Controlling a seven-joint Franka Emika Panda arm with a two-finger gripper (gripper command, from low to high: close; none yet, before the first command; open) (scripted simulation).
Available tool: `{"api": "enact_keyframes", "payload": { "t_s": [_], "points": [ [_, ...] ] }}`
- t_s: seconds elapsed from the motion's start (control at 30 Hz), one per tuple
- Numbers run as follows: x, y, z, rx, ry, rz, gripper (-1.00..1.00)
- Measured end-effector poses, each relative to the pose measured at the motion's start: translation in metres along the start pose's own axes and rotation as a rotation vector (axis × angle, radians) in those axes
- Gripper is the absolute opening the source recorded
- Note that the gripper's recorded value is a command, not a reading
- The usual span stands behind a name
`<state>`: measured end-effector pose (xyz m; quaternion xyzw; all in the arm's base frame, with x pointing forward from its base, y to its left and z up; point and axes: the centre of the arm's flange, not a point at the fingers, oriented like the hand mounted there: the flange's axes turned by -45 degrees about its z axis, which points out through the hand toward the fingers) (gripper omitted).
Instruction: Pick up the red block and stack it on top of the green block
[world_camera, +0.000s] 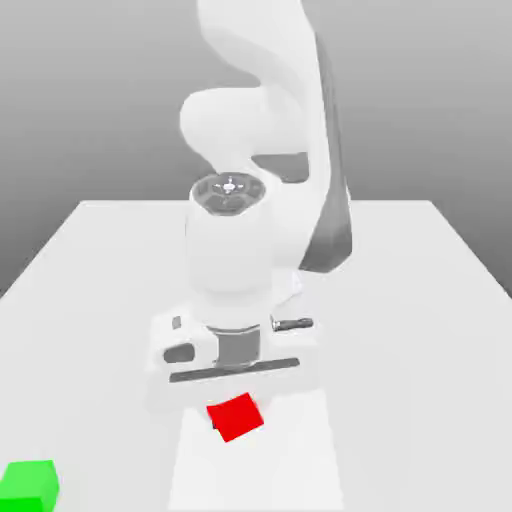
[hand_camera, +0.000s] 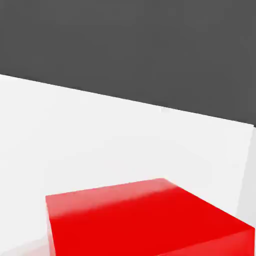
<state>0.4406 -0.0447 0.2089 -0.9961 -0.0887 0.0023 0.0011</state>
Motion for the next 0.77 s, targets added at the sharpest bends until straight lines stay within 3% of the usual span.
{"api": "enact_keyframes", "payload": {
  "t_s": [0.33,0.47,0.5,0.77],
  "points": [
    [0.011,0.201,-0.033,0.002,0.002,0.129,-1.00],
    [0.009,0.220,0.013,-0.001,0.005,0.135,-1.00],
    [0.008,0.220,0.022,-0.001,0.004,0.136,1.00],
    [0.009,0.221,0.009,-0.003,0.005,0.135,1.00]
  ]
}}
